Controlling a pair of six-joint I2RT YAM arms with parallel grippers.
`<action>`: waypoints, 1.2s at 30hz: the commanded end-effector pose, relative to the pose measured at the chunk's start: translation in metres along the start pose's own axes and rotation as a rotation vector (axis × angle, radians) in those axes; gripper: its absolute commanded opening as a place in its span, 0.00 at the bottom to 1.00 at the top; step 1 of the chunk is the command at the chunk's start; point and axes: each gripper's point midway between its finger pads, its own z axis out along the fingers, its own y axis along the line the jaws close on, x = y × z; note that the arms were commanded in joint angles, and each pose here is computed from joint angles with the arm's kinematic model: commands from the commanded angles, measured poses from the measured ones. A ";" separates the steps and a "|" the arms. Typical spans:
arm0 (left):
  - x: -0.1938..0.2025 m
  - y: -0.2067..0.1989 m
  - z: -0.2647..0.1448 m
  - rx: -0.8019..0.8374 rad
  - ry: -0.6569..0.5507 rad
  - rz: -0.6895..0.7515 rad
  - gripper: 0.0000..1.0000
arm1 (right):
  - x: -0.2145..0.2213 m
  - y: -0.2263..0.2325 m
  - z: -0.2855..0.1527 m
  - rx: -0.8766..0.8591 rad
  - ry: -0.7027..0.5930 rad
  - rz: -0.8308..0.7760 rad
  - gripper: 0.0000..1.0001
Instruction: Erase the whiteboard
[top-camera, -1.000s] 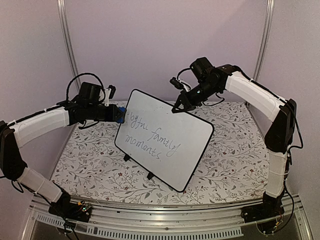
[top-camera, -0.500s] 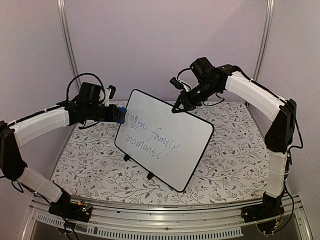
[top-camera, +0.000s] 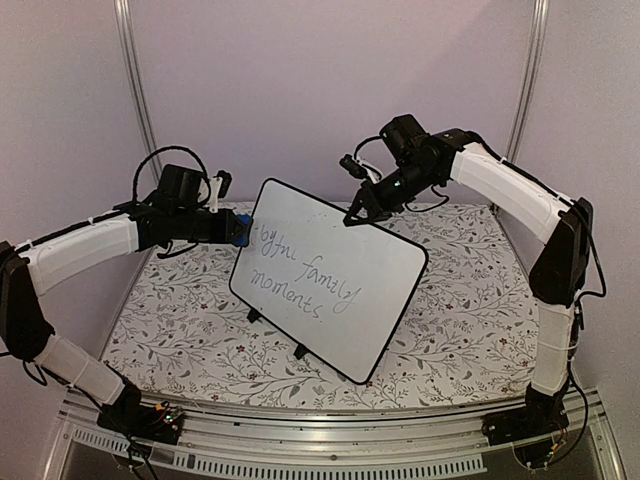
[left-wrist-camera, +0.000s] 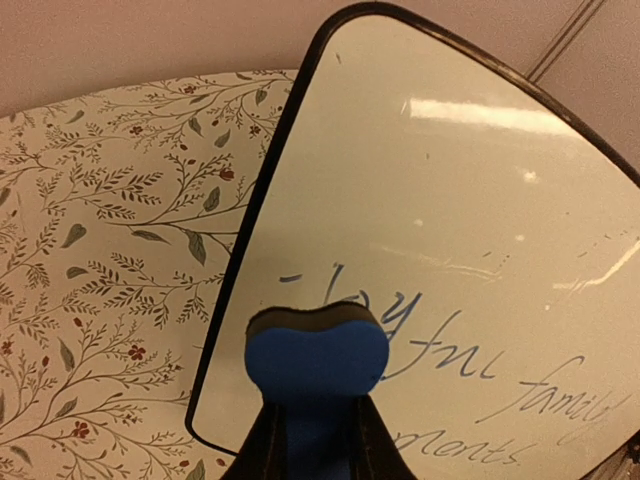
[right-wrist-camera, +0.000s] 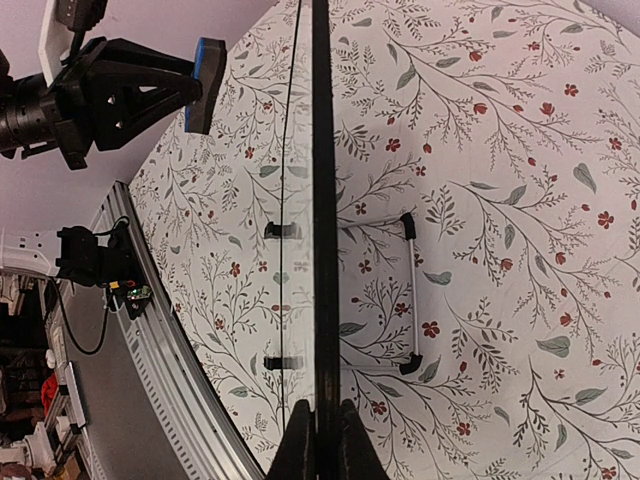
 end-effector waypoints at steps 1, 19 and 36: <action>-0.001 -0.005 -0.003 0.014 -0.012 0.013 0.00 | 0.020 -0.012 0.014 0.073 0.073 -0.036 0.00; 0.001 -0.004 -0.002 0.010 -0.010 0.013 0.00 | 0.020 -0.012 0.014 0.071 0.074 -0.035 0.00; -0.001 -0.005 -0.002 0.015 -0.015 0.013 0.00 | 0.019 -0.012 0.012 0.075 0.068 -0.038 0.00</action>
